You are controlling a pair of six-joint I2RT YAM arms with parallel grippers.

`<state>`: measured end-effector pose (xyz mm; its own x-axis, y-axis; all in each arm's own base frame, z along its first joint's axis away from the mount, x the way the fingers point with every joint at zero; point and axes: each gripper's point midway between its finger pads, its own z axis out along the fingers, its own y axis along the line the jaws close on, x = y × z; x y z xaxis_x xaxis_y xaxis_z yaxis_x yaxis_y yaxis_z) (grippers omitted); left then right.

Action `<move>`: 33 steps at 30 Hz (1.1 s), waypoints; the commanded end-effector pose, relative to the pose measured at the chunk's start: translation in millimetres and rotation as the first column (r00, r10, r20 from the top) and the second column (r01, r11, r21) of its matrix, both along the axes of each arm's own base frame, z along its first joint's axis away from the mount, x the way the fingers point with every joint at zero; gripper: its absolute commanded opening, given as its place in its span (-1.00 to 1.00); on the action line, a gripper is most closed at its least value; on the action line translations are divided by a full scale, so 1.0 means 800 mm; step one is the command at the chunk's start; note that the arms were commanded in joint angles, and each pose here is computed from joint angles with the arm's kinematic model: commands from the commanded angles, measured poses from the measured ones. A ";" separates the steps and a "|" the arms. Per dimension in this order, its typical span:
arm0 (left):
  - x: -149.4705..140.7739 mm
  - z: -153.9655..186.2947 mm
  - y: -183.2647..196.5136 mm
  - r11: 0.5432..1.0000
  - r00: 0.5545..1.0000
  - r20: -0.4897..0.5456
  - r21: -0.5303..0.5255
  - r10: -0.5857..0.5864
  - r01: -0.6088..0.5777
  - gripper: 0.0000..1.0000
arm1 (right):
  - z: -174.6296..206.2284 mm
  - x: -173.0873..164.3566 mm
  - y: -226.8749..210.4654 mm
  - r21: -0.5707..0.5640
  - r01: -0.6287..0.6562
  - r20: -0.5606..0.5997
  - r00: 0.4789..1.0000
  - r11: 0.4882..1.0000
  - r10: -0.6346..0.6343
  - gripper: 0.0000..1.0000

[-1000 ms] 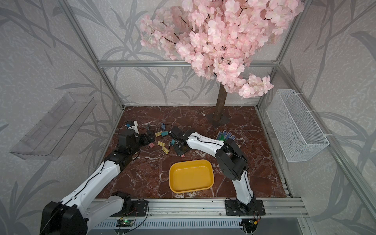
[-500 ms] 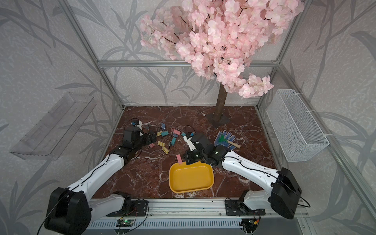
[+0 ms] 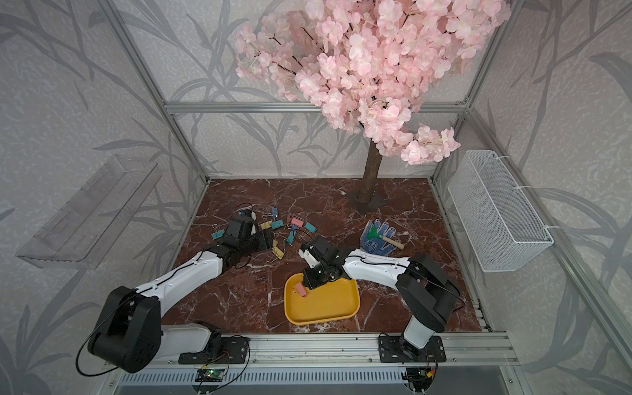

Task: Put the binder clips in the storage box
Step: Place the binder clip in the storage box, then pick up the binder clip at the center of the board.

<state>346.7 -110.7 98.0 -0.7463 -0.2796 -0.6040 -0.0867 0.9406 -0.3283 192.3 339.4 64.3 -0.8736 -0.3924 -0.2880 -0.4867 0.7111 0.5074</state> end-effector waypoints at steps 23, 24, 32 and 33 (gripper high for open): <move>-0.017 -0.060 -0.027 0.993 0.984 -0.179 -0.118 -0.014 -0.007 -0.80 | 0.135 0.037 -0.076 0.182 0.256 0.369 0.877 0.949 -0.308 0.67; -0.019 -0.062 -0.025 0.994 0.982 -0.186 -0.109 -0.015 -0.006 -0.89 | 0.136 0.039 -0.083 0.184 0.284 0.377 0.864 0.941 -0.334 0.67; -0.018 -0.040 -0.019 0.997 0.986 -0.165 -0.074 -0.022 0.010 -1.00 | 0.143 0.063 -0.130 0.251 0.436 0.334 0.799 0.864 -0.500 0.71; -0.017 -0.029 -0.019 0.997 0.988 -0.150 -0.071 -0.027 0.016 -1.00 | 0.141 0.066 -0.137 0.256 0.455 0.322 0.792 0.853 -0.519 0.74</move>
<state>330.3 -128.6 50.1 -0.8480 -0.3270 -0.4171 -0.1511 0.9035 -0.4011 236.9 244.5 177.4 -0.7511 0.0548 -0.6580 -0.3424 0.8198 0.4590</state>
